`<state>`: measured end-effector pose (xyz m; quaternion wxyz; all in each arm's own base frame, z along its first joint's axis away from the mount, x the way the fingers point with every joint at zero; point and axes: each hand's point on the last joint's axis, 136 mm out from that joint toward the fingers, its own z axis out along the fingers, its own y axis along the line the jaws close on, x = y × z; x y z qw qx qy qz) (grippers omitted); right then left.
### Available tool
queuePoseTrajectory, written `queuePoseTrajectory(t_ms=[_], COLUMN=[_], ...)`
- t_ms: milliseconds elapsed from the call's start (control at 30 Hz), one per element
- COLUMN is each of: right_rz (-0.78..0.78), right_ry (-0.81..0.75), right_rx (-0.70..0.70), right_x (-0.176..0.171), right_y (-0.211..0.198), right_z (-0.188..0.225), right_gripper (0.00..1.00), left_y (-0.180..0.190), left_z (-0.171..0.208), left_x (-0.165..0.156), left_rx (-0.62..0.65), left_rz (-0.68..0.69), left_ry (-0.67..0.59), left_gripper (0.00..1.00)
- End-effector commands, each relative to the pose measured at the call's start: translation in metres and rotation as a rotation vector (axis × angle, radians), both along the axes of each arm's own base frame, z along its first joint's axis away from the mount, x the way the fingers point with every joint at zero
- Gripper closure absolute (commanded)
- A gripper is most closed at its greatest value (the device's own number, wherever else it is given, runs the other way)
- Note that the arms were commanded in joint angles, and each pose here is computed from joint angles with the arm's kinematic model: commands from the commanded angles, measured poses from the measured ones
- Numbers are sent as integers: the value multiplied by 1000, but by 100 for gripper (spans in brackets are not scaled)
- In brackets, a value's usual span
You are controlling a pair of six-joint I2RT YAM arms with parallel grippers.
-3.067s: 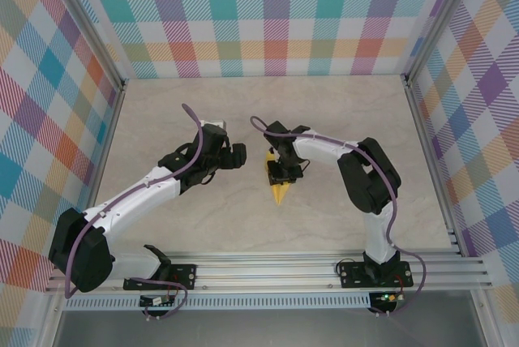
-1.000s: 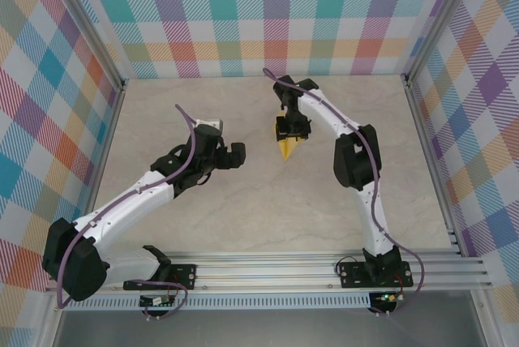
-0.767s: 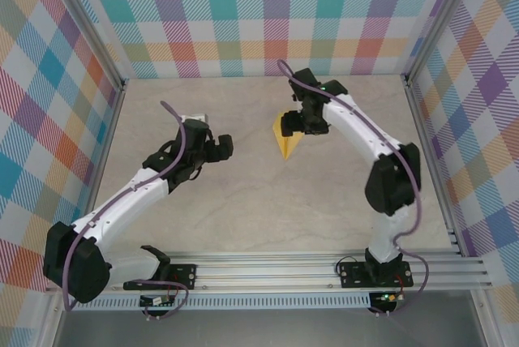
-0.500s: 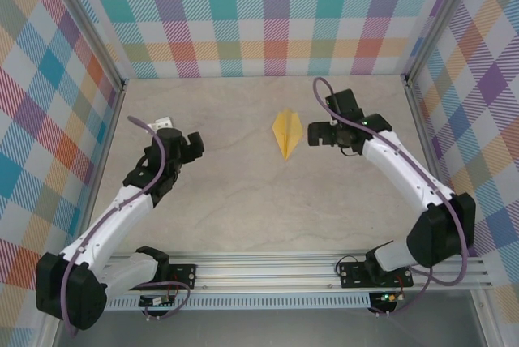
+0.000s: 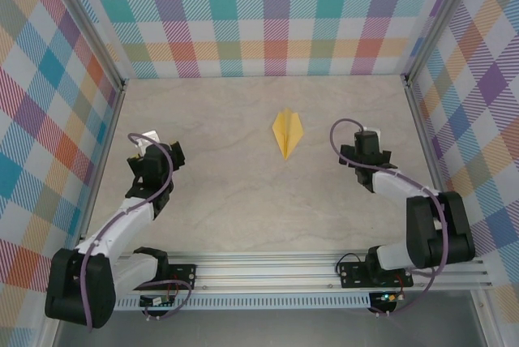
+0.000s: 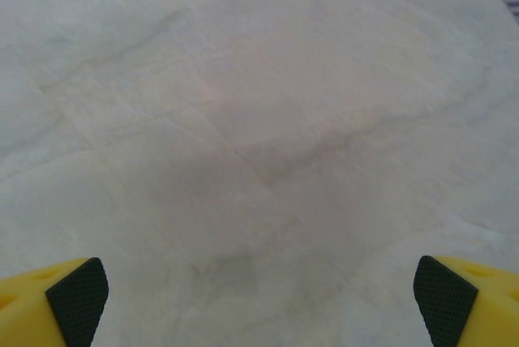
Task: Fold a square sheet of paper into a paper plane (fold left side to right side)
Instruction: Reset both arms
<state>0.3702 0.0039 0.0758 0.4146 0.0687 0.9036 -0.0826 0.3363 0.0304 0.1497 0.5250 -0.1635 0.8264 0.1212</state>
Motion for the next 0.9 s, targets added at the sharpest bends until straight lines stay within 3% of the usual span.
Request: queuePoseTrajectory(t_ms=[0, 67, 333, 500, 600, 867], right_rz=[123, 204, 282, 293, 292, 293], right_ry=[-203, -239, -314, -322, -321, -320], right_rx=[-24, -6, 164, 169, 168, 168], right_x=[32, 35, 26, 26, 26, 26], right_y=[15, 23, 19, 20, 19, 20], right_z=[25, 26, 14, 15, 15, 15], right_gripper=[0, 0, 0, 0, 0, 0], left_y=[-8, -15, -32, -37, -43, -34], left_z=[-6, -14, -33, -51, -68, -69], left_x=[18, 23, 36, 43, 52, 60], left_rx=[8, 2, -10, -5, -9, -49], left_rz=[-77, -116, -233, -279, -313, -289], left_ry=[-35, -46, -117, -135, -72, -47], left_gripper=[0, 0, 0, 0, 0, 0])
